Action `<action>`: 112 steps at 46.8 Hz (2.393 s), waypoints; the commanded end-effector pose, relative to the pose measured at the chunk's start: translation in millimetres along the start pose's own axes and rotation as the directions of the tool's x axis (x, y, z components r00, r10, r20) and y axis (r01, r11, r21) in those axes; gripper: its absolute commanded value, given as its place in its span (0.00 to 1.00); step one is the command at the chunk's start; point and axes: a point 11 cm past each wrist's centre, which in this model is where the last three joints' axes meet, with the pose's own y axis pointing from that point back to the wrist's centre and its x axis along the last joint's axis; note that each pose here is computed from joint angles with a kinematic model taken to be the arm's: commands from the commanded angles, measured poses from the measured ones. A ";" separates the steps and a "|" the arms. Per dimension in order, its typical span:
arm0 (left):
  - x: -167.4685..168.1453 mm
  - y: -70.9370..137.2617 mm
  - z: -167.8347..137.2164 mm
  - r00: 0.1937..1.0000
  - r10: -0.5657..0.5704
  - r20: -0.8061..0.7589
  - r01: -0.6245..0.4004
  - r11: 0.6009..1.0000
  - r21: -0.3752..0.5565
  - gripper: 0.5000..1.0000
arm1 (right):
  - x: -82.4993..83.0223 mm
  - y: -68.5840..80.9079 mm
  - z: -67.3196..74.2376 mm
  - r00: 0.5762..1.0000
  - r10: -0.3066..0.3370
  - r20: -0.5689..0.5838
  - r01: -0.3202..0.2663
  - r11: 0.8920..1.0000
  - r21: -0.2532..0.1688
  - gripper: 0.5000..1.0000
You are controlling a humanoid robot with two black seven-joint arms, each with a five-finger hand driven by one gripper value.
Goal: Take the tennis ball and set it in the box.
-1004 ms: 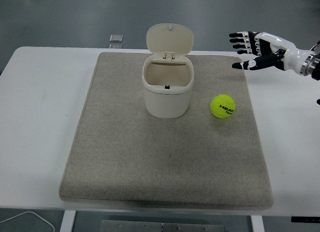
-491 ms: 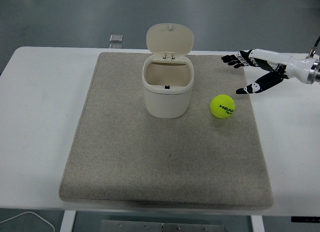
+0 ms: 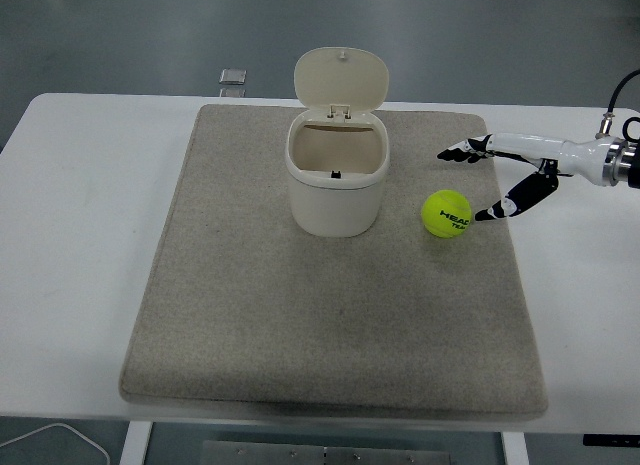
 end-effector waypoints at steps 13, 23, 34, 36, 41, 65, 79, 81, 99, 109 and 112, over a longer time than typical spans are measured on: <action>0.0 0.0 0.0 1.000 0.000 0.000 0.000 1.000 0.000 0.99 | -15.4 -16.4 -6.3 0.994 -0.057 -0.091 0.057 0.998 -0.001 0.84; 0.0 0.0 0.0 1.000 0.000 0.000 0.000 1.000 0.000 0.99 | -23.7 -24.6 -9.9 0.990 -0.084 -0.117 0.085 0.996 0.003 0.83; 0.0 0.0 0.0 1.000 0.000 0.000 0.000 1.000 0.000 0.99 | -24.5 -28.7 -9.5 0.986 -0.070 -0.152 0.070 0.998 -0.003 0.81; 0.0 0.0 0.0 1.000 0.000 0.000 0.000 1.000 0.000 0.99 | -24.5 -28.7 -9.4 0.985 -0.070 -0.155 0.070 0.998 -0.004 0.81; 0.0 0.0 0.0 1.000 0.000 0.000 0.000 1.000 0.000 0.99 | -24.8 -28.6 -8.8 0.985 -0.071 -0.155 0.071 0.997 -0.006 0.81; 0.0 0.0 0.0 1.000 0.000 0.000 0.000 1.000 0.000 0.99 | -29.3 -28.6 -5.6 0.982 -0.087 -0.166 0.085 0.996 -0.019 0.52; 0.0 0.0 0.0 1.000 0.000 0.000 0.000 1.000 0.000 0.99 | -29.3 -27.9 -4.5 0.982 -0.087 -0.166 0.085 0.996 -0.022 0.39; 0.0 0.0 0.0 1.000 0.000 0.000 0.000 1.000 0.000 0.99 | -28.1 -28.0 -5.3 0.982 -0.087 -0.167 0.085 0.996 -0.020 0.35; 0.0 0.0 0.0 1.000 0.000 0.000 0.000 1.000 0.000 0.99 | 1.3 -20.8 -17.8 0.984 -0.031 -0.176 0.036 0.999 0.025 0.00; 0.0 0.0 0.0 1.000 0.000 0.000 0.000 1.000 0.000 0.99 | 31.8 -3.8 -28.8 0.992 0.048 -0.120 -0.036 0.995 0.096 0.00; 0.0 0.0 0.0 1.000 0.000 0.000 0.000 1.000 0.000 0.99 | 39.8 0.7 -34.8 0.994 0.047 -0.097 -0.035 0.992 0.118 0.00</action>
